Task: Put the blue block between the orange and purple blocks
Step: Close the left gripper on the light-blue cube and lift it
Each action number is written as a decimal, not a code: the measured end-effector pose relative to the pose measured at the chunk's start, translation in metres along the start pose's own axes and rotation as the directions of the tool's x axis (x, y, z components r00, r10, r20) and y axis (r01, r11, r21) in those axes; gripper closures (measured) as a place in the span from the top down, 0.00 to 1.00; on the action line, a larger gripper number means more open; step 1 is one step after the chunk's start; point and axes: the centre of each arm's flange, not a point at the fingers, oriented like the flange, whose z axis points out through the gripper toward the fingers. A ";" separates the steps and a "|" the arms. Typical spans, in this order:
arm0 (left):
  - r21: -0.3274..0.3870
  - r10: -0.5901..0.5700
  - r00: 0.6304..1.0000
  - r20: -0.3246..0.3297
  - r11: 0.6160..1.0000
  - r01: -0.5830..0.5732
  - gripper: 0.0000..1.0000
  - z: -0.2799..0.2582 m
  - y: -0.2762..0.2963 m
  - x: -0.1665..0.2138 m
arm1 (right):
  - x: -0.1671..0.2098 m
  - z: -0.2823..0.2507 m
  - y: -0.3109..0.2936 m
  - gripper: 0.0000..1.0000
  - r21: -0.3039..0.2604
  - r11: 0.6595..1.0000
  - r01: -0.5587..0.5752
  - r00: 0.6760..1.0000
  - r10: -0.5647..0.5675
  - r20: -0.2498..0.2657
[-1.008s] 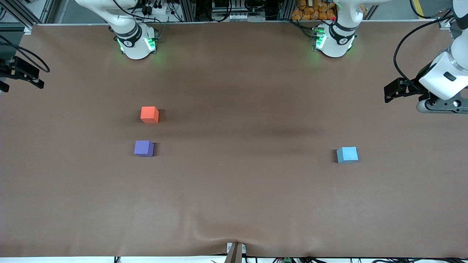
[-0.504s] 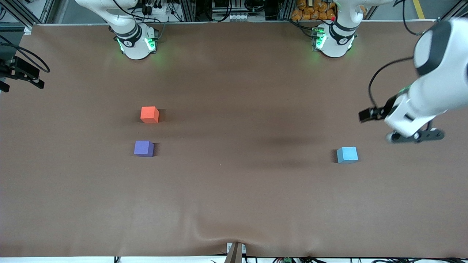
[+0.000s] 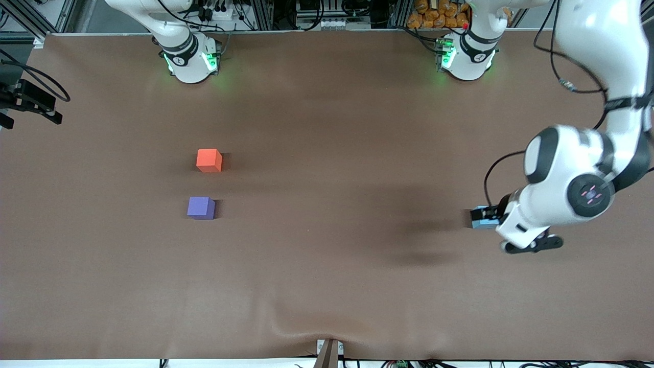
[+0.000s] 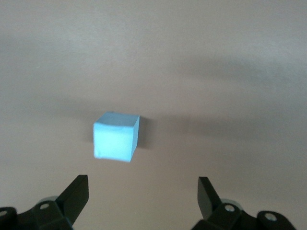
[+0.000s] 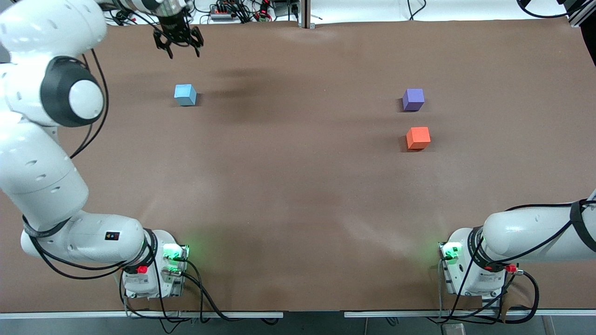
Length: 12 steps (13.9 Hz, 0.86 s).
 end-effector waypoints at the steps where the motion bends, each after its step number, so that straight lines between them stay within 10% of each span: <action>1: 0.019 0.010 1.000 0.008 1.000 -0.010 1.00 0.018 -0.002 0.005 | 0.000 0.000 0.000 1.00 0.000 1.000 0.000 1.000 0.000 0.001; 12: 0.063 0.187 0.977 0.103 0.979 -0.194 1.00 0.146 -0.044 -0.005 | -0.001 0.001 0.000 1.00 0.001 1.000 -0.011 1.000 0.011 0.009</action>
